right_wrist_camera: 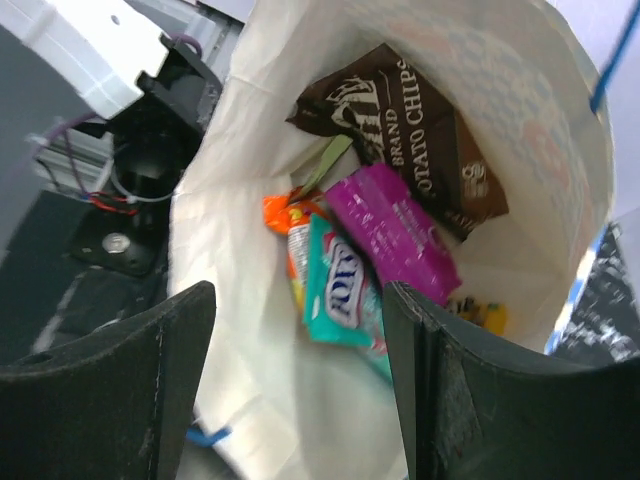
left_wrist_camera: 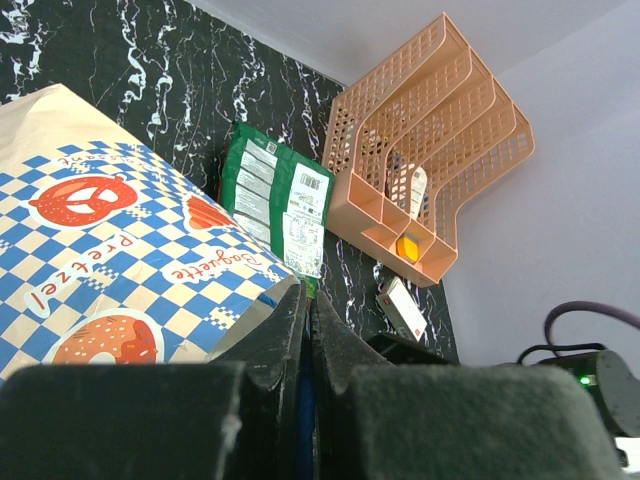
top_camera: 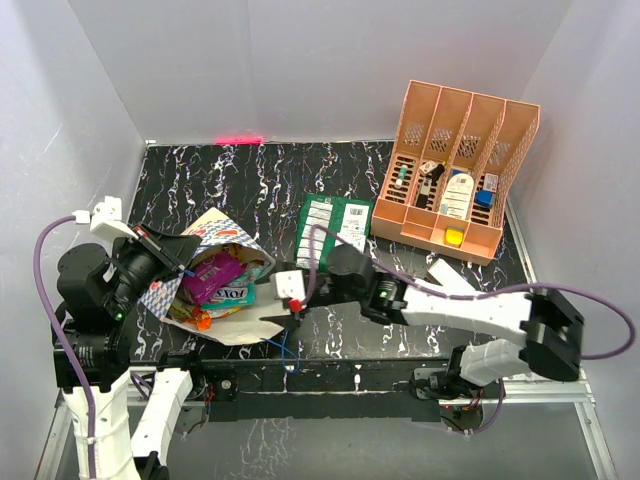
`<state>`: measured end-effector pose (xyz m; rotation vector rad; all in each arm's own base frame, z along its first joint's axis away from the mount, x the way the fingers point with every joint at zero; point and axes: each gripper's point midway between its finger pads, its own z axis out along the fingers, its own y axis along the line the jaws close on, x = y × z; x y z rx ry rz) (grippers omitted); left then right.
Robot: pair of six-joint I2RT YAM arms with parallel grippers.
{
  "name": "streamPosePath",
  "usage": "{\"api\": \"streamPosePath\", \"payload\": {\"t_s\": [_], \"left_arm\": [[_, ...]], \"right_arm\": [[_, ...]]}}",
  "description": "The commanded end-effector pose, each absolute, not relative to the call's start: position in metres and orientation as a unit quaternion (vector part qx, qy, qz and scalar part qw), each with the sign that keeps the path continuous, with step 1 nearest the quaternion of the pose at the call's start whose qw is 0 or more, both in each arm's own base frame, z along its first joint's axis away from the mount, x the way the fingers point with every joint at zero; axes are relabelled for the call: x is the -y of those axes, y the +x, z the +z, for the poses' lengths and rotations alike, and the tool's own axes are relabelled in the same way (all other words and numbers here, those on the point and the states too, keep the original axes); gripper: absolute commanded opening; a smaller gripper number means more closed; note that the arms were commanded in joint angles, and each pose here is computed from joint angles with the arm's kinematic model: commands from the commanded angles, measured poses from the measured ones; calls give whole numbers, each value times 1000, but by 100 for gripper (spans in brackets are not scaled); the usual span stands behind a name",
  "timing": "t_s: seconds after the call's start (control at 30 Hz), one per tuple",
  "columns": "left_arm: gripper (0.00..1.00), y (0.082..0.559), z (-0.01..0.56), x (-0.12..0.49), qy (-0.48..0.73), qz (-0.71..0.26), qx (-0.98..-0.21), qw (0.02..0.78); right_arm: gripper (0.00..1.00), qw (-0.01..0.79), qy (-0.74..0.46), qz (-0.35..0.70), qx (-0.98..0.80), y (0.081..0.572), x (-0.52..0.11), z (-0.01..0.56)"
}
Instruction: Take the snacks out of the paper bag
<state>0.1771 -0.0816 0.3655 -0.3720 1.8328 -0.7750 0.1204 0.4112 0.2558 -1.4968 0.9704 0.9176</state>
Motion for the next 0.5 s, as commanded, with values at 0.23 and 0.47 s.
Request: {"api": "streamPosePath", "payload": {"t_s": [0.23, 0.47], "left_arm": [[0, 176, 393, 84, -127, -330, -750, 559], [0, 173, 394, 87, -129, -336, -752, 552]], "right_arm": [[76, 611, -693, 263, -279, 170, -504, 247], [80, 596, -730, 195, -271, 203, -543, 212]]}}
